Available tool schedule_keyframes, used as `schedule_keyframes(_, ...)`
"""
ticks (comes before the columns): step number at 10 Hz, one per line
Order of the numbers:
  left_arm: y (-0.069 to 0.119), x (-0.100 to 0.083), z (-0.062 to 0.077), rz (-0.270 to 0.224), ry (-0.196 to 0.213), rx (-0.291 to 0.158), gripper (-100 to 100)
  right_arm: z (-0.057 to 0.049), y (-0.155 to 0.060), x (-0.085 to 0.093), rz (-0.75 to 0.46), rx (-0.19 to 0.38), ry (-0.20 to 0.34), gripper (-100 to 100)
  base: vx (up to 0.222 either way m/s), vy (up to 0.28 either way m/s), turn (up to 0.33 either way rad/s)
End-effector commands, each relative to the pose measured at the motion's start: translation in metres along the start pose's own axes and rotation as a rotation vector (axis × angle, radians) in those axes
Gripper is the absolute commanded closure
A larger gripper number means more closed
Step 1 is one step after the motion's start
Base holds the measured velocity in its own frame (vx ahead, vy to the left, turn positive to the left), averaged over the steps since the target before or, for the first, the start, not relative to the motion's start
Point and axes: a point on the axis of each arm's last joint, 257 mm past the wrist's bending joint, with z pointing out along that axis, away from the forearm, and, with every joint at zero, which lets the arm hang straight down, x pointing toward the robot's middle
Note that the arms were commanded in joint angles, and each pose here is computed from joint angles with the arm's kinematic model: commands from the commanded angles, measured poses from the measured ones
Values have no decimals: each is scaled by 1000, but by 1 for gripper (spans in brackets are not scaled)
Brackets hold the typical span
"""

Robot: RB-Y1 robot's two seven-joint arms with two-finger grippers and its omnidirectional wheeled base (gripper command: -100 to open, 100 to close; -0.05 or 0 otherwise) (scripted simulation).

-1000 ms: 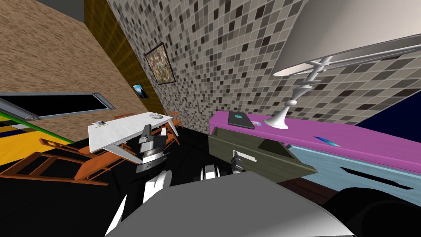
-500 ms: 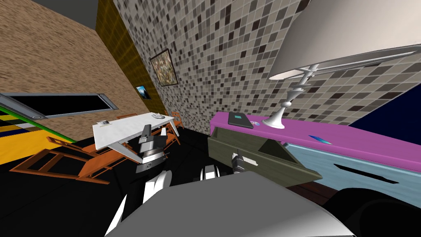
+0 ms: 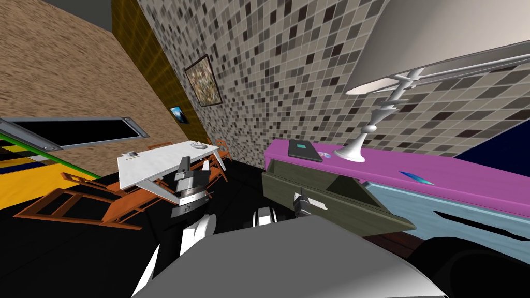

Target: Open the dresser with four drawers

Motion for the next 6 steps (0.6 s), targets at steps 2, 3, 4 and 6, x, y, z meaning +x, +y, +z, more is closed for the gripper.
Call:
schedule_keyframes(2,0,0,0,0,0,0,0,-4,-3,1,-5,-10,1,-100,8,1,6)
schedule_keyframes(3,0,0,0,0,0,0,0,-5,-1,1,-6,-16,2,0,6,0,0)
schedule_keyframes(4,0,0,0,0,0,0,0,-6,2,2,-6,-24,3,0,0,0,0)
schedule_keyframes(6,0,0,0,0,0,0,0,-7,6,2,-5,-33,3,0,0,0,0)
